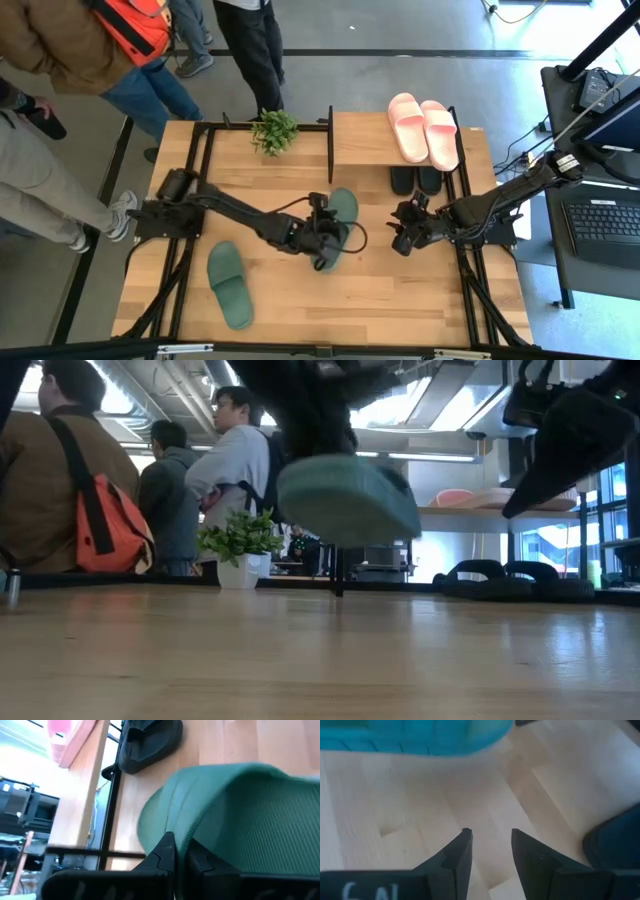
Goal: Pick and place slides into the shelf
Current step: Put the right green slide under the shelf
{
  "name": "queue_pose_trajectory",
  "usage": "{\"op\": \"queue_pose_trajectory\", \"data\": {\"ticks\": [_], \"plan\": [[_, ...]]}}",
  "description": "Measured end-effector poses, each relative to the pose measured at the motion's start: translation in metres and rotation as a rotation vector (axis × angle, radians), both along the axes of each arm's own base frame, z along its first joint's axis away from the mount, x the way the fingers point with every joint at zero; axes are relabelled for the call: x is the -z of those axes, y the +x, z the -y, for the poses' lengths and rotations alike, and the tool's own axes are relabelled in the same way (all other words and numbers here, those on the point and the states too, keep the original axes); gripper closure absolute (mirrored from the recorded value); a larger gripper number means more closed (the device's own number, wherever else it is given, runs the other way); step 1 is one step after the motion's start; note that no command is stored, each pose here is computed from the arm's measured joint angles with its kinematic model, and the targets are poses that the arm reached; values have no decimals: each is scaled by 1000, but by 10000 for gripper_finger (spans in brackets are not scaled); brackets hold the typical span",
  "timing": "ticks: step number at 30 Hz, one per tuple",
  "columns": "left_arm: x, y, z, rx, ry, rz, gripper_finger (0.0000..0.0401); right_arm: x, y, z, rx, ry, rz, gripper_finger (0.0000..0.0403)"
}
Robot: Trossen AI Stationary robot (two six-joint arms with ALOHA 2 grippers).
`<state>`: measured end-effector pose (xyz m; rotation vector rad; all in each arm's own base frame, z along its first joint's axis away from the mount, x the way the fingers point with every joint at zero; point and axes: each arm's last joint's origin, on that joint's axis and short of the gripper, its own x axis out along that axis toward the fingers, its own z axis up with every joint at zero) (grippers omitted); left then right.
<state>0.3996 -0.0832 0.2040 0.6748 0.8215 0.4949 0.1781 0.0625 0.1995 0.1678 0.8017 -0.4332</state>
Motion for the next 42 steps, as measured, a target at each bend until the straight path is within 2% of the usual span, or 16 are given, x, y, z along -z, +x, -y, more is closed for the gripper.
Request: {"op": "queue_pose_trajectory", "data": {"ticks": [8,16,33,39,42], "plan": [[37,25,-12,-32,31,-39,399,0,-1,-3,5,14,3,265],[58,36,-14,-27,29,-88,396,0,-1,-3,5,14,4,265],[57,37,-13,-25,26,-79,357,0,-1,-3,5,14,5,265],[58,38,-12,27,-44,-86,312,0,-1,-2,6,14,4,265],[58,38,-12,30,-47,-88,283,0,-1,-2,6,14,5,265]]}}
